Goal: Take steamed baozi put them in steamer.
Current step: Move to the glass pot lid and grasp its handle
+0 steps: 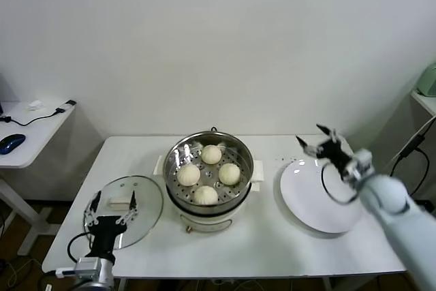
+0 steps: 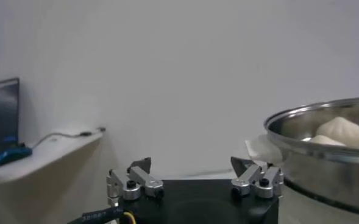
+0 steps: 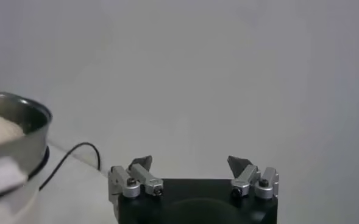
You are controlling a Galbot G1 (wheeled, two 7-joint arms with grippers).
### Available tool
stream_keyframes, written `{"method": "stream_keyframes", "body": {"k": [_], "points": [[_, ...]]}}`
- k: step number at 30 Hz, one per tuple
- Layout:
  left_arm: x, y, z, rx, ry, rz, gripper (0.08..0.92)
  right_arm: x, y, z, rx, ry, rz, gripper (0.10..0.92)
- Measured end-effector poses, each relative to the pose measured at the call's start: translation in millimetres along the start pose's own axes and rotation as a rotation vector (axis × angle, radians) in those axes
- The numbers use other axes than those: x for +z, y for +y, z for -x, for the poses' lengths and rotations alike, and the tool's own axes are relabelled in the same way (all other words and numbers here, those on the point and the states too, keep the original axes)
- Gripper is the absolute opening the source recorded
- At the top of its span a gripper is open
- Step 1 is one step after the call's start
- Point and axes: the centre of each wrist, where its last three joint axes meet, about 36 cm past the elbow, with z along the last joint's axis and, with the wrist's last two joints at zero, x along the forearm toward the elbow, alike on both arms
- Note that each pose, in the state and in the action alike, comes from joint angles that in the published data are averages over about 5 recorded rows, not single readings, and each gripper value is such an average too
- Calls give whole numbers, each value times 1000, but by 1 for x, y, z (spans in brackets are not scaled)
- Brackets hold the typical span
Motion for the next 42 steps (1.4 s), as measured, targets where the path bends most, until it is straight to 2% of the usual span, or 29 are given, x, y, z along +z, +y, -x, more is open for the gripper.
{"method": "stream_keyframes", "body": {"k": [6, 11, 16, 21, 25, 29, 42], "points": [[10, 3, 2, -13, -36, 98, 823, 80, 46, -58, 106, -2, 124, 823], [20, 9, 7, -47, -84, 248, 823, 111, 80, -87, 193, -18, 202, 823], [39, 21, 12, -75, -137, 519, 823, 124, 107, -101, 265, -16, 258, 823], [66, 32, 15, -65, -159, 836, 823, 131, 128, -110, 323, 5, 293, 823], [89, 38, 18, -51, -163, 1045, 823, 134, 141, -115, 358, 24, 311, 823], [110, 44, 21, -34, -151, 1186, 823, 134, 148, -118, 385, 36, 319, 823], [149, 52, 45, -23, -101, 1388, 823, 133, 160, -123, 430, 54, 332, 823]]}}
